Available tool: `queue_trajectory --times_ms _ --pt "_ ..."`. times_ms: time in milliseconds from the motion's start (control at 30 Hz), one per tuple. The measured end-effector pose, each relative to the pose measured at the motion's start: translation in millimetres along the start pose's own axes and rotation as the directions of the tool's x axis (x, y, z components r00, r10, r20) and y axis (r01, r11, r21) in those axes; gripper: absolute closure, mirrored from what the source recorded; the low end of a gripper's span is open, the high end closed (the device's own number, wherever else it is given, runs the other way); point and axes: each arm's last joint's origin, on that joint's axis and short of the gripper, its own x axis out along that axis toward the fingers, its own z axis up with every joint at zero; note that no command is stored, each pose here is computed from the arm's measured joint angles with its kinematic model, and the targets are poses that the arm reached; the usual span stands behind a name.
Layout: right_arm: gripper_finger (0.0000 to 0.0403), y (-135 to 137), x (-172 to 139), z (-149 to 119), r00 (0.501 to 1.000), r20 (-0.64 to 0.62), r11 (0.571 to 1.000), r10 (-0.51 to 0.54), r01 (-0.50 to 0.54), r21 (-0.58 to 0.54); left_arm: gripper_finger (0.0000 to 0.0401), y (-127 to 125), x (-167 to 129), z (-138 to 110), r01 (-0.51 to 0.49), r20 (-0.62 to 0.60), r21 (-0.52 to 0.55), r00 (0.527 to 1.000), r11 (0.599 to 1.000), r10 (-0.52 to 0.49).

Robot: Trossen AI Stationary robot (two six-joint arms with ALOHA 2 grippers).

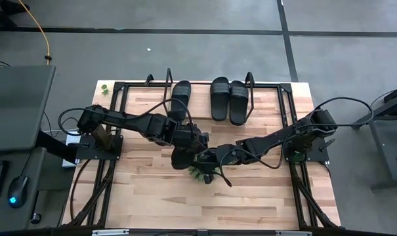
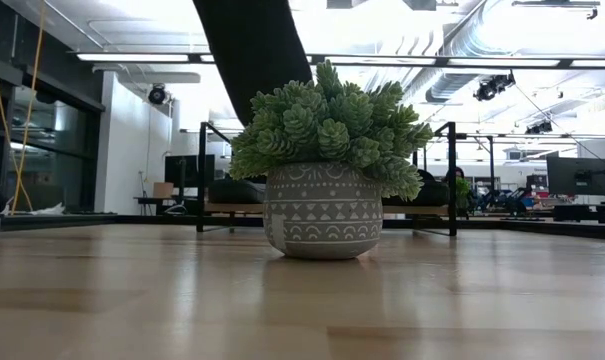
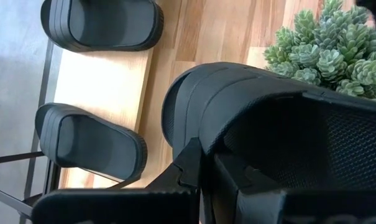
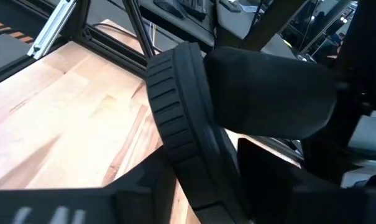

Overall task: Pick and place slides into the shelf
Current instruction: Put the black slide on the shelf

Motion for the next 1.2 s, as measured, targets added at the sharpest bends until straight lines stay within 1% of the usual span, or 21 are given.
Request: queue_trajectory --times_ms 233,333,433,633,800,900,1000,1033,1133,1200 --pt "0.0335 0.4 0.2 0.1 1.000 0.004 1.000 0.006 -0.006 0.000 0.0394 0.3 -0.2 -1.0 -0.001 -0.009 -0.001 1.000 1.000 0.001" --pt "0.0354 0.6 0.4 -0.1 1.000 0.006 1.000 0.012 -0.012 0.000 0.0375 0.9 -0.1 -2.4 -0.006 -0.024 -0.008 1.000 1.000 0.006" --pt "0.0357 0.6 0.4 -0.3 1.000 0.003 1.000 0.010 -0.010 0.008 0.0340 1.7 -0.4 -3.8 -0.020 -0.035 -0.018 0.999 1.000 0.019" --pt "0.0351 -0.6 0.6 -0.5 1.000 0.000 1.000 -0.003 0.003 0.020 0.0261 7.9 -6.9 -7.1 -0.091 -0.019 -0.026 0.996 0.996 0.091" --pt "0.0351 -3.6 1.6 -3.4 1.000 -0.018 1.000 -0.003 0.003 0.025 0.0214 20.3 -24.6 -13.5 -0.164 0.031 -0.063 0.986 0.984 0.167" --pt "0.0351 -7.8 3.1 -5.9 1.000 -0.023 1.000 0.002 -0.001 0.025 0.0197 31.7 -42.5 -19.3 -0.167 0.088 -0.124 0.980 0.978 0.179" --pt "0.0351 -16.3 6.1 -11.7 0.999 -0.040 0.999 0.009 -0.008 0.034 0.0190 43.8 -63.3 -26.7 -0.126 0.159 -0.202 0.974 0.971 0.160" --pt "0.0351 -19.3 7.3 -13.2 0.999 -0.033 0.999 0.026 -0.025 0.041 0.0188 47.7 -70.8 -30.0 -0.110 0.183 -0.220 0.971 0.969 0.152" --pt "0.0351 -27.8 10.2 -18.4 0.997 -0.020 0.995 0.078 -0.077 0.056 0.0188 52.8 -90.7 -39.1 -0.066 0.253 -0.242 0.959 0.968 0.128" --pt "0.0351 -33.7 11.8 -21.7 0.995 -0.017 0.994 0.095 -0.094 0.055 0.0190 54.1 -101.7 -42.9 -0.035 0.304 -0.250 0.946 0.968 0.113"
